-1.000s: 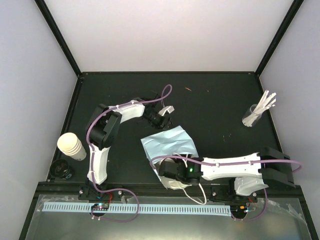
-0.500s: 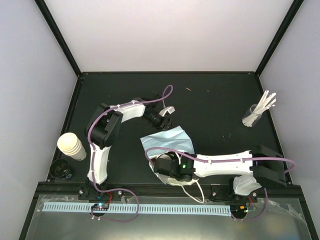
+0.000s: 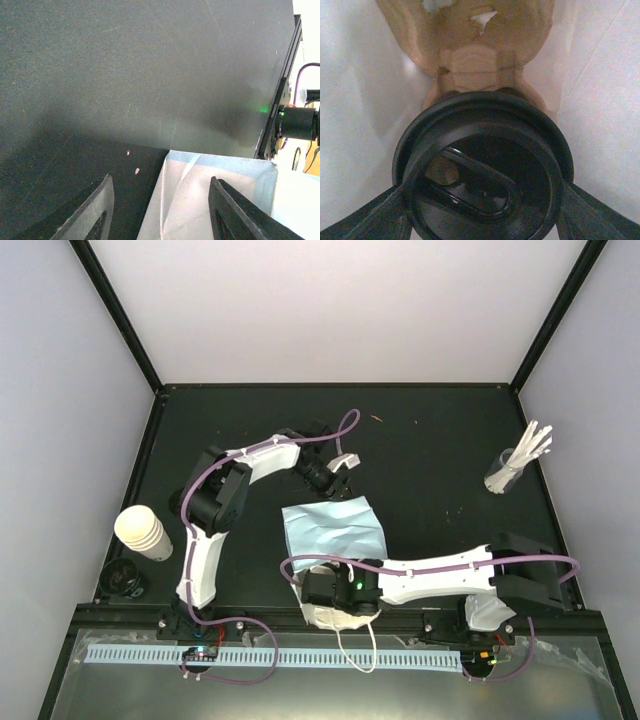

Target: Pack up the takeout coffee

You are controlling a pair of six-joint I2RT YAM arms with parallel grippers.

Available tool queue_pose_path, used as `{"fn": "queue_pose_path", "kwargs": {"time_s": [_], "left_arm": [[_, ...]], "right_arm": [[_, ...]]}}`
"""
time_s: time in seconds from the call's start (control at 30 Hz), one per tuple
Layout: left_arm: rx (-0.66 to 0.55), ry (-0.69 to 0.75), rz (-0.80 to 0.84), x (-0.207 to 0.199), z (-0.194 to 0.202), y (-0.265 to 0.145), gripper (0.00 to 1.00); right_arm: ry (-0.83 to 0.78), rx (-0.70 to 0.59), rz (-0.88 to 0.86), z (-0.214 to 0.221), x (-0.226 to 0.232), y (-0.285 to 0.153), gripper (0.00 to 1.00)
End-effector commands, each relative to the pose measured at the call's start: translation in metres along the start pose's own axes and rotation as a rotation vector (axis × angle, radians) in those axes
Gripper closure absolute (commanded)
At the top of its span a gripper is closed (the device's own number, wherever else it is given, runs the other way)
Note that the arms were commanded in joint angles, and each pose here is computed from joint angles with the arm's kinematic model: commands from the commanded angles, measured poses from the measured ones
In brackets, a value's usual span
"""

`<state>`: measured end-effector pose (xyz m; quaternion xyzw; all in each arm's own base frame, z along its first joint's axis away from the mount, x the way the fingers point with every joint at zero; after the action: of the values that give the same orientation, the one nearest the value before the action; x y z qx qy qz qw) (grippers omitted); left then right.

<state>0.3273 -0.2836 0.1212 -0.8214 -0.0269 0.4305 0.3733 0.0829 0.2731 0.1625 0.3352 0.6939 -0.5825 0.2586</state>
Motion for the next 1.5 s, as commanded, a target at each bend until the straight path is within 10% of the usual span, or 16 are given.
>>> {"fn": "queue_pose_path", "kwargs": {"time_s": [0.0,1.47], "left_arm": [[0.070,0.057,0.098,-0.023,0.001,0.013,0.46],[0.180,0.018,0.213,-0.022,0.018,0.050,0.51]], "right_arm": [[-0.050,-0.069,-0.062,-0.002,0.005,-0.001,0.61],[-0.208,0.193,-0.194,0.073,0.047,0.057,0.66]]}}
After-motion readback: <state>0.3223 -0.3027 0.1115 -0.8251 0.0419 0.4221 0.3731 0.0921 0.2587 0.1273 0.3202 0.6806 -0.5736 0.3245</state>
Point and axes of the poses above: each gripper's point midway between its finger pads, its own y axis out along the fingers, its own x axis along the line the jaws close on, z = x × y, the point moved 9 cm from there along -y, back along the fingers, and after that the axes turned 9 degrees about y, right-handed, at the moved point
